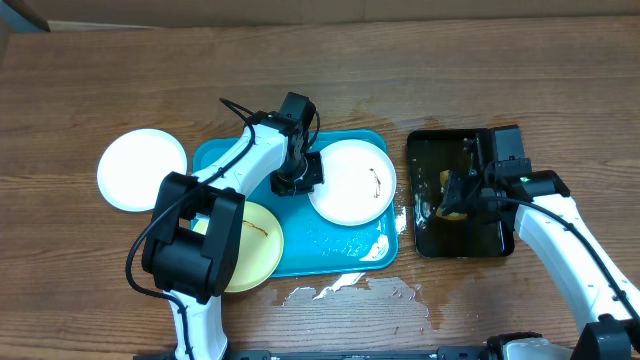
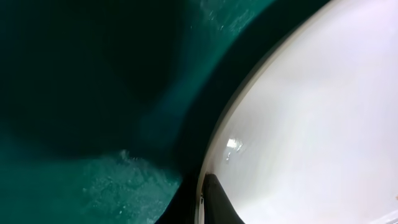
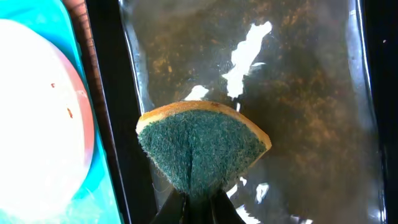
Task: Clean dirty plates on tray and stack at the side
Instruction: 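Lift the sponge with the right gripper and carry it onto the held plate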
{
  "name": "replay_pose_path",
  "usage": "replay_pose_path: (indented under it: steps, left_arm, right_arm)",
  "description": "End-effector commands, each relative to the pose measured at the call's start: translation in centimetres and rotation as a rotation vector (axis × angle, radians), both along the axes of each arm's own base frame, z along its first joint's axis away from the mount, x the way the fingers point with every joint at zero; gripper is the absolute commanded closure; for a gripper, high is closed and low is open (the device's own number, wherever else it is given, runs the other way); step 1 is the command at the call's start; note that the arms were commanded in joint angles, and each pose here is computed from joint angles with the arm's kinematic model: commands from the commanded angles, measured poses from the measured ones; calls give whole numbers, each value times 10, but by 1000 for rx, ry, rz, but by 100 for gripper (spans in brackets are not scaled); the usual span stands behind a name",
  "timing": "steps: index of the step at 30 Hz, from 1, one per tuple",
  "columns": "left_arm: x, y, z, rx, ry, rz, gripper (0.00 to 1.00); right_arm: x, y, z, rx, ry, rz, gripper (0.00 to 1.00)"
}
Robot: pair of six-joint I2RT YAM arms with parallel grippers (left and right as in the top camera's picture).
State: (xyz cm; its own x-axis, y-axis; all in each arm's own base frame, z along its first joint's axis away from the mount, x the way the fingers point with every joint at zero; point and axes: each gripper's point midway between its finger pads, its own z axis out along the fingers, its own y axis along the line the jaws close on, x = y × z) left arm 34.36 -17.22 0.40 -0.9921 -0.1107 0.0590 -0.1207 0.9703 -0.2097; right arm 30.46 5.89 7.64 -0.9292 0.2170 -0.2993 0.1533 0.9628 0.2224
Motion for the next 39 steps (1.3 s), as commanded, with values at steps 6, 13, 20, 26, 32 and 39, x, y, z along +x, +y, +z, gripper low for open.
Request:
replay_pose_path:
  steps: [6, 13, 20, 26, 32, 39]
  left_arm:
    - [-32, 42, -21, 228, 120, -17, 93]
    - [-31, 56, -12, 313, 120, -12, 84]
    - [-21, 52, -3, 305, 100, -12, 52]
    - [-19, 50, -2, 298, 90, -10, 53]
    - [-10, 37, -3, 232, 60, -3, 53]
    - [-7, 35, -4, 221, 50, -1, 56]
  right_arm:
    - [3, -1, 3, -12, -12, 7, 96]
    - [3, -4, 2, -29, -11, -4, 96]
    - [7, -5, 11, -33, -20, -6, 96]
    - [12, 1, 49, -12, -15, 12, 96]
    - [15, 54, 82, 196, -90, 259, 96]
    - [10, 104, 51, 107, -67, 453, 96]
